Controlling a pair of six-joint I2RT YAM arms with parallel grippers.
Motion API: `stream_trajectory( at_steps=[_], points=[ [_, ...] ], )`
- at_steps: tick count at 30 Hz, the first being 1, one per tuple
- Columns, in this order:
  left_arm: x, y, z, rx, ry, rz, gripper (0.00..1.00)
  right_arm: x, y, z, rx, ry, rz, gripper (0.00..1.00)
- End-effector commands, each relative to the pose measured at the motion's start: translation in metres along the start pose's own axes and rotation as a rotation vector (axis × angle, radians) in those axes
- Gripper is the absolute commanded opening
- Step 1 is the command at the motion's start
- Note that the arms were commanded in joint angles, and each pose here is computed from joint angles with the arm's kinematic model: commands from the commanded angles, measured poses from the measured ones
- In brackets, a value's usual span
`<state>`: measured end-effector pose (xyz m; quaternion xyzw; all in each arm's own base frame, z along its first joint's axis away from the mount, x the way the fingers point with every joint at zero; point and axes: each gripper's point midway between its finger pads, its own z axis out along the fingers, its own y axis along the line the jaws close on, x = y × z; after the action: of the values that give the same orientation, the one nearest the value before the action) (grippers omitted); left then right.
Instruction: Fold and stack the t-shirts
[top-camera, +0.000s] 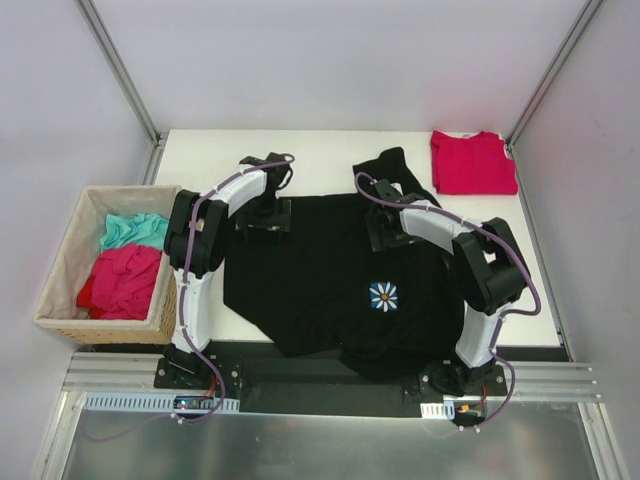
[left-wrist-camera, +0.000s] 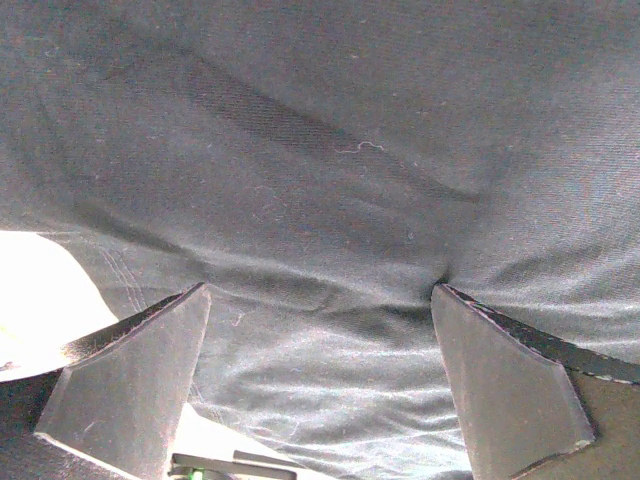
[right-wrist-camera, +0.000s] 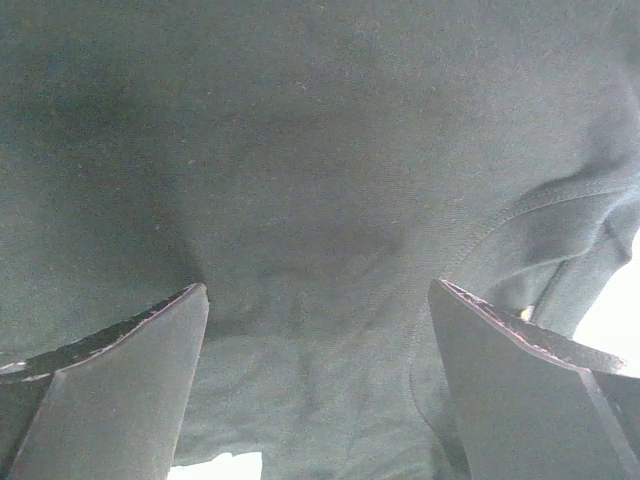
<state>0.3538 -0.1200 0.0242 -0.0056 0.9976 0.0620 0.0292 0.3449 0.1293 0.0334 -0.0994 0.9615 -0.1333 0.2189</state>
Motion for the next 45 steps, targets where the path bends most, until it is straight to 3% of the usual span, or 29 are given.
stream_trajectory(
  at_steps=[1,11,17,25,36,45],
  points=[
    [0.006,0.024,-0.014,-0.052,-0.002,-0.028,0.93,-0.004,-0.005,-0.006,-0.022,-0.025,0.053,0.97],
    [0.010,0.031,-0.006,-0.061,0.020,-0.050,0.93,0.036,-0.019,0.008,0.001,0.066,0.108,0.97],
    [0.008,0.031,-0.010,-0.057,0.002,-0.061,0.94,0.035,-0.020,0.005,-0.005,0.062,0.116,0.97],
    [-0.017,0.034,-0.006,-0.027,-0.001,-0.096,0.93,-0.009,-0.013,0.007,-0.023,0.065,0.134,0.97],
    [-0.054,0.068,0.006,0.017,0.030,-0.221,0.93,-0.079,-0.026,0.009,-0.033,0.062,0.176,0.97],
    [-0.078,0.066,-0.023,0.044,-0.031,-0.233,0.92,-0.110,-0.039,-0.001,-0.049,-0.012,0.213,0.96]
  ],
)
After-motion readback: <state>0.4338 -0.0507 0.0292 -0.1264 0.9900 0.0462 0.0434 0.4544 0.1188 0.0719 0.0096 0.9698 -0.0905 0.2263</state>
